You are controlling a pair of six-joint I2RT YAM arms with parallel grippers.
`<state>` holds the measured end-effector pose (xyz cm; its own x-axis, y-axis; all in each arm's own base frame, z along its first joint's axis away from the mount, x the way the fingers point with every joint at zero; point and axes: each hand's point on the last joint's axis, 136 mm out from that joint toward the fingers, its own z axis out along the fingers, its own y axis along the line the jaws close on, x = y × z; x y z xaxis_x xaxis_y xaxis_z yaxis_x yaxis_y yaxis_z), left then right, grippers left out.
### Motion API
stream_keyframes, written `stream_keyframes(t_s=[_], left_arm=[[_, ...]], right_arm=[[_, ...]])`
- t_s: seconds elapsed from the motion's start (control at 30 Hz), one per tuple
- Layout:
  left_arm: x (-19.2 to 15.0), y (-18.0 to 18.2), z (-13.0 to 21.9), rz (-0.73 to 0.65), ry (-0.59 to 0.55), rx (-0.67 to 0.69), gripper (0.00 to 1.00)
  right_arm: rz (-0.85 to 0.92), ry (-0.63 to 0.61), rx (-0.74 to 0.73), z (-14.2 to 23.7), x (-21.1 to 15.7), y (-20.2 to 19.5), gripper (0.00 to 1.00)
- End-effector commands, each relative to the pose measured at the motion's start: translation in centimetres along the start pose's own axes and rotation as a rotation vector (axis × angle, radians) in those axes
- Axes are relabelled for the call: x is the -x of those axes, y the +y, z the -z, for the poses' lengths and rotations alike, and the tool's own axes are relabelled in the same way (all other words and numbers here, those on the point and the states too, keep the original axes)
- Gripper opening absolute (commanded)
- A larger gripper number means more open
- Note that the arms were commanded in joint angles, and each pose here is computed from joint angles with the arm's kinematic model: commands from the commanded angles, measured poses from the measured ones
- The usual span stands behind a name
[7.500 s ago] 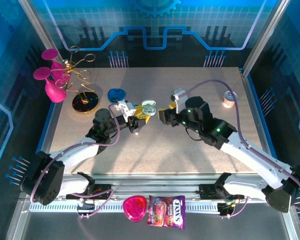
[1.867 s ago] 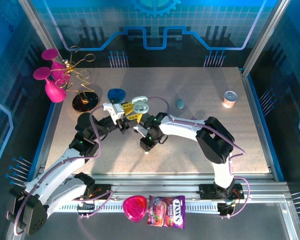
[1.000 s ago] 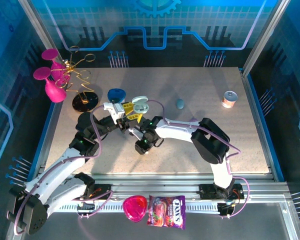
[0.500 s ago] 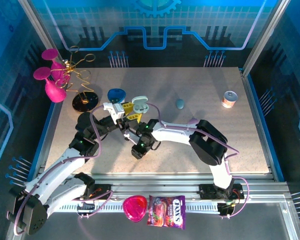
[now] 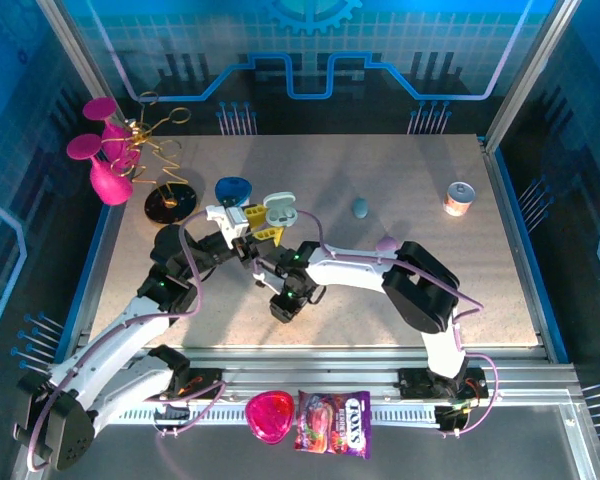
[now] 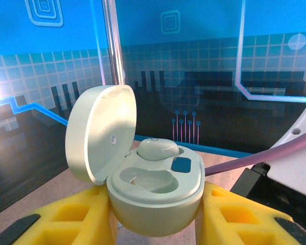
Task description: Insert wireless bluetooth earbuds into charging case
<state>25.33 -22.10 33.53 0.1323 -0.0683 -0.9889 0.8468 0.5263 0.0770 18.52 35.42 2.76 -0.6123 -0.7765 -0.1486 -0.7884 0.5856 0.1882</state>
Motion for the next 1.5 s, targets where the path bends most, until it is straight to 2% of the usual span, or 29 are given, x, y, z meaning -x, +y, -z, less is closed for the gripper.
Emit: stream_keyframes(t_s=[0.0,0.17,0.3,0.43,0.57,0.8,1.1,1.47], left_arm=[[2.3,0.1,0.1,-0.041,-0.046,0.014,0.38],[2.2,0.2,0.0,-0.042,-0.045,0.013,0.38],[2.3,0.2,0.1,-0.046,-0.049,0.015,0.38],[2.6,0.1,0.2,-0.053,-0.059,0.015,0.38],[2.7,-0.1,0.3,-0.053,-0.059,0.01,0.38],[2.8,-0.1,0.3,-0.059,-0.063,0.006,0.38],[2.8,-0.1,0.2,-0.062,-0.058,0.004,0.38],[2.8,-0.1,0.2,-0.06,-0.06,0.003,0.38]], right_arm=[[0.004,0.024,-0.026,1.2,-1.5,0.1,0.41],[0.002,0.019,-0.047,2.0,-2.1,-0.2,0.42],[-0.029,-0.077,-0.057,3.2,-1.0,-0.4,0.42],[-0.168,-0.184,-0.057,3.9,0.0,-1.7,0.4],[-0.335,-0.23,-0.023,3.6,0.2,-3.4,0.4],[-0.462,-0.191,0.1,1.4,0.2,-4.2,0.37],[-0.473,-0.159,0.146,-0.3,0.2,-4.0,0.34],[-0.464,-0.165,0.179,-0.1,0.1,-3.5,0.32]])
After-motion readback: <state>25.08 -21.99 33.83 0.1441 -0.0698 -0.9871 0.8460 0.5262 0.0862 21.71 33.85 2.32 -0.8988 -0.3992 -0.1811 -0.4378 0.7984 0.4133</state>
